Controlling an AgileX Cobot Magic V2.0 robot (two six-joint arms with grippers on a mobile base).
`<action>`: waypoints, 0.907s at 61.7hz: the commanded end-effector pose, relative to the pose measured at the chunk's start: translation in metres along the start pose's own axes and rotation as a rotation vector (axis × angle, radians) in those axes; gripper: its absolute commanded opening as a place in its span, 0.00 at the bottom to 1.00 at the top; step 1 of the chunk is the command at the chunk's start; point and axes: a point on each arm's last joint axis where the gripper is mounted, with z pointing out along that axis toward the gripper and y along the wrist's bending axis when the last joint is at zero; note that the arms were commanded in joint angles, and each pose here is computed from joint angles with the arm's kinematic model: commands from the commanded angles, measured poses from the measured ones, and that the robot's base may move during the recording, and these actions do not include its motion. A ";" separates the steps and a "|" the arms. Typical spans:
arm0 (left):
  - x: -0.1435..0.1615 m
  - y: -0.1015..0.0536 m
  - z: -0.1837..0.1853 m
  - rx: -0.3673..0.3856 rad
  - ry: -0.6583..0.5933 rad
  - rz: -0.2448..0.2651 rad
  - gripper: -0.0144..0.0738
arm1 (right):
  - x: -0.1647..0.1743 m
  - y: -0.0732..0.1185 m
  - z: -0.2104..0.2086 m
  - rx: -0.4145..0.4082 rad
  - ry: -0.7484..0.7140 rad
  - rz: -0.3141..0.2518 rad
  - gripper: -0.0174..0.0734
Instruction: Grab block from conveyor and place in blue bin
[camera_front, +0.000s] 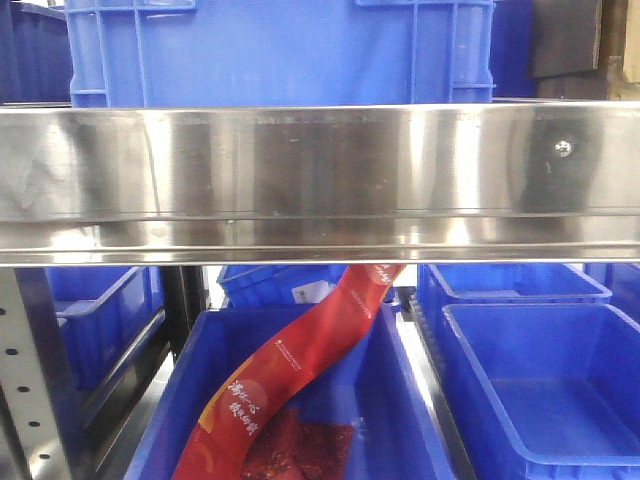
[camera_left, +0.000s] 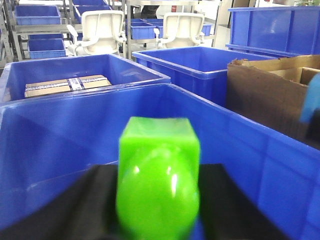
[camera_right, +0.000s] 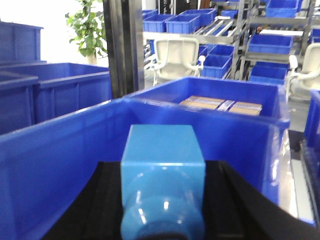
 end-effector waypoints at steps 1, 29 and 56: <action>-0.005 -0.002 -0.002 0.006 -0.011 -0.005 0.59 | -0.001 0.001 0.002 -0.001 -0.012 0.005 0.47; -0.009 -0.002 -0.008 0.010 -0.006 -0.004 0.36 | -0.008 0.002 -0.005 -0.005 -0.017 0.009 0.54; -0.031 0.005 -0.041 -0.004 -0.041 -0.024 0.04 | -0.026 0.003 -0.024 -0.012 -0.042 0.010 0.02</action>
